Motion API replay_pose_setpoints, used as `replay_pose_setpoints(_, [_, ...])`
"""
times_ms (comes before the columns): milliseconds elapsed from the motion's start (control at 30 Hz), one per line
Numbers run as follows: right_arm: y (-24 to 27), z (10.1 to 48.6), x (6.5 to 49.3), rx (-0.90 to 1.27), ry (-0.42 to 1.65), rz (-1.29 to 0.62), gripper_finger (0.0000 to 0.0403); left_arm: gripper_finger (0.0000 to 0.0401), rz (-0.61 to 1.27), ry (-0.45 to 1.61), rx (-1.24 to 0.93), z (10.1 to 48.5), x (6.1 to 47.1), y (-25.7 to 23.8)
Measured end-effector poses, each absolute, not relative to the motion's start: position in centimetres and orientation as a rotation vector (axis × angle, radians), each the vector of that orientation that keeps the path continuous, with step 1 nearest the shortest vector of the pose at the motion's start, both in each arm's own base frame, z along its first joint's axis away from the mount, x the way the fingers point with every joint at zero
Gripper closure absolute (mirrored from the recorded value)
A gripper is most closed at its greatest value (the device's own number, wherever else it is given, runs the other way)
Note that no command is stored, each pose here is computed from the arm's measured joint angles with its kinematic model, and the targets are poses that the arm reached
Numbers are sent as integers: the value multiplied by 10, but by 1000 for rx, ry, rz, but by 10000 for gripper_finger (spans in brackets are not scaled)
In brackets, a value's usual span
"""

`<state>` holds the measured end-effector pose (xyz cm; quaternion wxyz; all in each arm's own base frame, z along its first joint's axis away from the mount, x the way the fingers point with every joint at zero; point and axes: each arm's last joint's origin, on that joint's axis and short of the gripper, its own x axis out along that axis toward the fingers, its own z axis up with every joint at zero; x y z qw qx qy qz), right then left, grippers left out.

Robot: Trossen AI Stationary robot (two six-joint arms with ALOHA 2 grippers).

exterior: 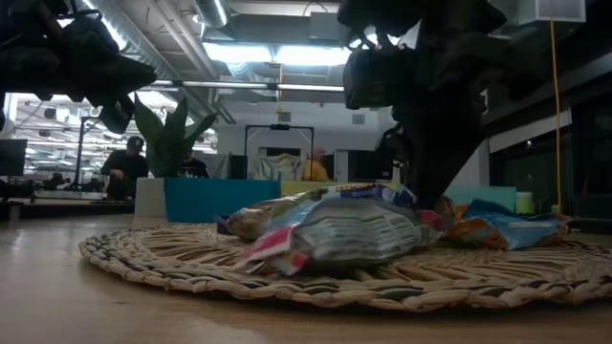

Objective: Pick and place Granola Bars by type
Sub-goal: Put the red granola bar into the green bin

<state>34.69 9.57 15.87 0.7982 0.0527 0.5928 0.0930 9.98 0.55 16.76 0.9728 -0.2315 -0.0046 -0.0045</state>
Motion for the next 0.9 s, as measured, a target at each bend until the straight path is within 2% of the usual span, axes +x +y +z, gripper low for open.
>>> replay_pose_setpoints(400, [95,170,346,121,1258,194,395,370,-9,-9,-467,168,100,6])
replay_pose_setpoints(900, [84,244,362,5,1215,103,399,370,-9,-10,-467,168,100,6])
